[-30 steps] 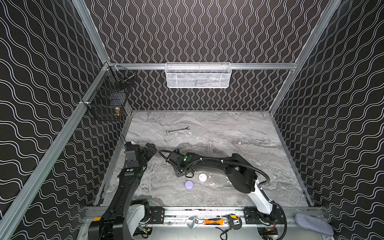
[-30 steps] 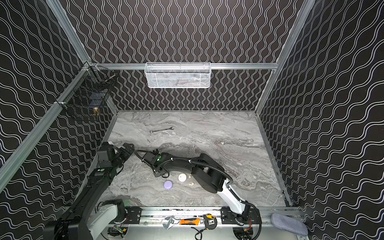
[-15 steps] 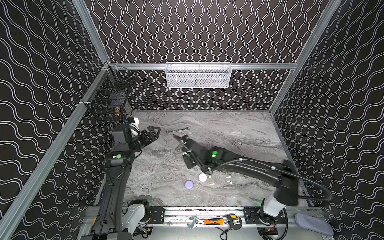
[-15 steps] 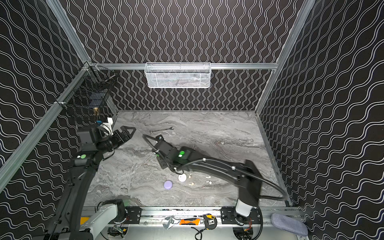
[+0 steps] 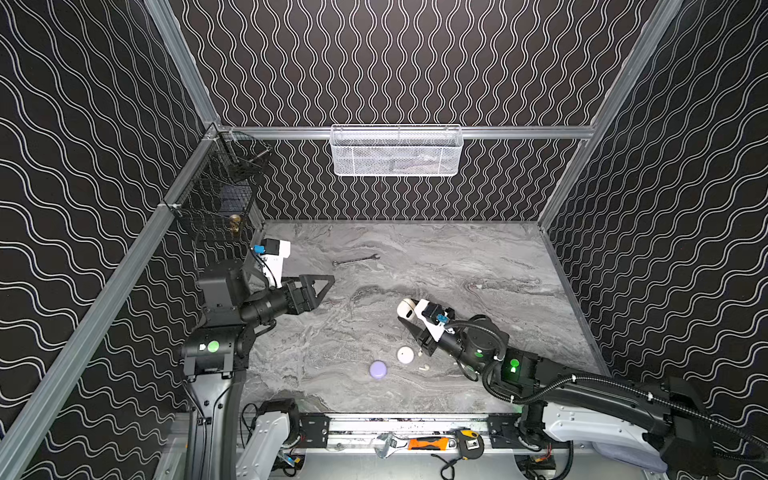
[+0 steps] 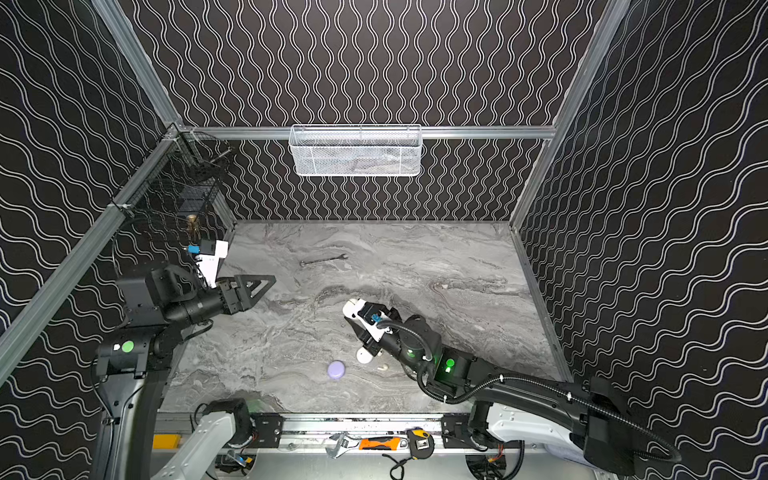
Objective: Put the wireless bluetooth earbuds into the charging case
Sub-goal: 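Lift the cream case with the right gripper while the left gripper approaches it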
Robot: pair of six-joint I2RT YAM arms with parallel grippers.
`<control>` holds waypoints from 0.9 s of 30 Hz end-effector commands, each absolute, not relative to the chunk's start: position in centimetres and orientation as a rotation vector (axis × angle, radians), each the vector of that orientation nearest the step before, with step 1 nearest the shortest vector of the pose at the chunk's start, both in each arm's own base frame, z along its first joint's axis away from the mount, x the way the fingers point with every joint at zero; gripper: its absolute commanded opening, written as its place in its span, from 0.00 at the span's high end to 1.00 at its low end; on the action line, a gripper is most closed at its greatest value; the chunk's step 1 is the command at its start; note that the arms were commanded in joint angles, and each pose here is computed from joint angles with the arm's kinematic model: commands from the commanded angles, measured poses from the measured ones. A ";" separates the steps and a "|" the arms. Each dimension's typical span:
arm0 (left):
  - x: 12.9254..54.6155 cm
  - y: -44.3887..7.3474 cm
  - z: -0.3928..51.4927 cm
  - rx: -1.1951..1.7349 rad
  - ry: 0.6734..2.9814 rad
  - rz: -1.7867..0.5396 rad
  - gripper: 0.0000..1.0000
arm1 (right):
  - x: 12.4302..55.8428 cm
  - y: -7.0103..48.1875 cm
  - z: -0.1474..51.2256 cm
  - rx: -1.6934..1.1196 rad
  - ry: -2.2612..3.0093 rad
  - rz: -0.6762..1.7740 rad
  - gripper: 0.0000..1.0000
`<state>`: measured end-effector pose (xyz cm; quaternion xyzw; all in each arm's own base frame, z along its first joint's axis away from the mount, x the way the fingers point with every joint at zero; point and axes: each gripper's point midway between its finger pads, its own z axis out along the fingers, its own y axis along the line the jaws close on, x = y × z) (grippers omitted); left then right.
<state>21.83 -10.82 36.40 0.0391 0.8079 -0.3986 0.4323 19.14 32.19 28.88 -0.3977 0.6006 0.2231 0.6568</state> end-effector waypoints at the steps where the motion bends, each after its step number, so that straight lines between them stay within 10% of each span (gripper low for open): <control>1: 20.0 -11.6 36.2 0.161 2.012 -1.028 0.19 | 18.7 33.6 33.0 -0.947 1.154 0.464 0.76; 14: 22.5 -11.6 34.1 0.101 2.035 -0.987 0.27 | 19.7 34.8 30.3 -1.078 1.209 0.334 0.77; 27: 20.4 -23.4 32.1 0.500 2.026 -0.843 0.44 | 19.2 34.6 28.1 -1.109 1.203 0.333 0.82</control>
